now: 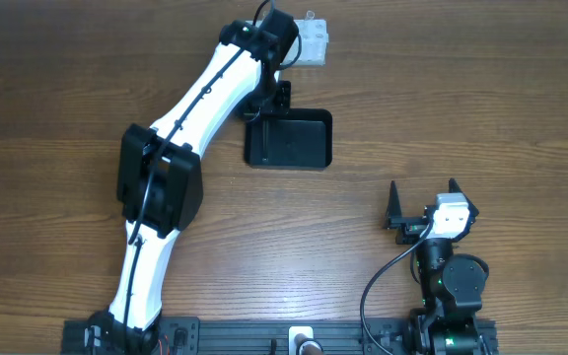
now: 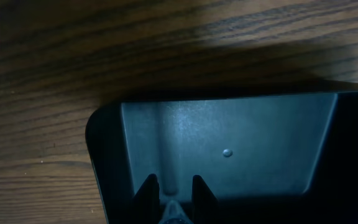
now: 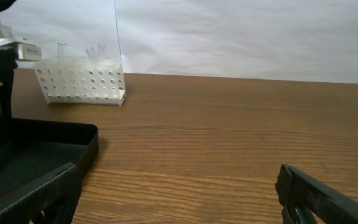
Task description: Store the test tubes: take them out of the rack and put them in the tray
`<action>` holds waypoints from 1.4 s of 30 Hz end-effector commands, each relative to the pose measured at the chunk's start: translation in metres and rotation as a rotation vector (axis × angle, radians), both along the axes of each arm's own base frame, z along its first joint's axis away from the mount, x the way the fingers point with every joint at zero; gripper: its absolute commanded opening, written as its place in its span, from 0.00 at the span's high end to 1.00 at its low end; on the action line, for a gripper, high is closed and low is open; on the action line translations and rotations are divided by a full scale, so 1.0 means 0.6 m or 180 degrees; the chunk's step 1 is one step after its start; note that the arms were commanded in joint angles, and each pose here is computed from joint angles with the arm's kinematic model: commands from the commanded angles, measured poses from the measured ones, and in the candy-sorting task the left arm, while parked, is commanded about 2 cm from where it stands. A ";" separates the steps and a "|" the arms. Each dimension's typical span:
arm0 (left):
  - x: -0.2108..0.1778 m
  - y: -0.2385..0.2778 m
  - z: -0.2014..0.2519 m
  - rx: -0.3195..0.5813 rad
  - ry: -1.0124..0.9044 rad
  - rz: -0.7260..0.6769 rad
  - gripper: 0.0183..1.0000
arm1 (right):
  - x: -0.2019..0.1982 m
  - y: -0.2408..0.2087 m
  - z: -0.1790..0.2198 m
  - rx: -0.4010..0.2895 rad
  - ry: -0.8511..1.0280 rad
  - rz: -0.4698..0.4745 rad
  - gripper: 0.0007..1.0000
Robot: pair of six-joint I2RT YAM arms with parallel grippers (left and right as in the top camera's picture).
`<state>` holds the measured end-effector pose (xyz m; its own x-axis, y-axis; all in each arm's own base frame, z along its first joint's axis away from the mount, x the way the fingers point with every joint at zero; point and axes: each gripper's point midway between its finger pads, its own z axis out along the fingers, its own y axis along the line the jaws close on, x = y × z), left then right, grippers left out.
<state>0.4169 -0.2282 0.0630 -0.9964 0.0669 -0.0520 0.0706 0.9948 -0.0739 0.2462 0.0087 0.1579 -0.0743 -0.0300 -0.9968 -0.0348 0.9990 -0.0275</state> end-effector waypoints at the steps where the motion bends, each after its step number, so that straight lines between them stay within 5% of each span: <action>1: 0.005 0.009 -0.020 0.0005 0.0079 0.0096 0.96 | 0.000 0.000 -0.002 0.0012 -0.0003 0.0003 0.01; 37: 0.027 0.013 -0.080 -0.0024 0.0129 0.0164 0.96 | 0.000 0.000 -0.002 0.0012 -0.0003 0.0003 0.01; 42: 0.026 0.012 -0.080 -0.0023 0.0131 0.0155 0.83 | 0.000 0.000 -0.002 0.0012 -0.0003 0.0003 0.01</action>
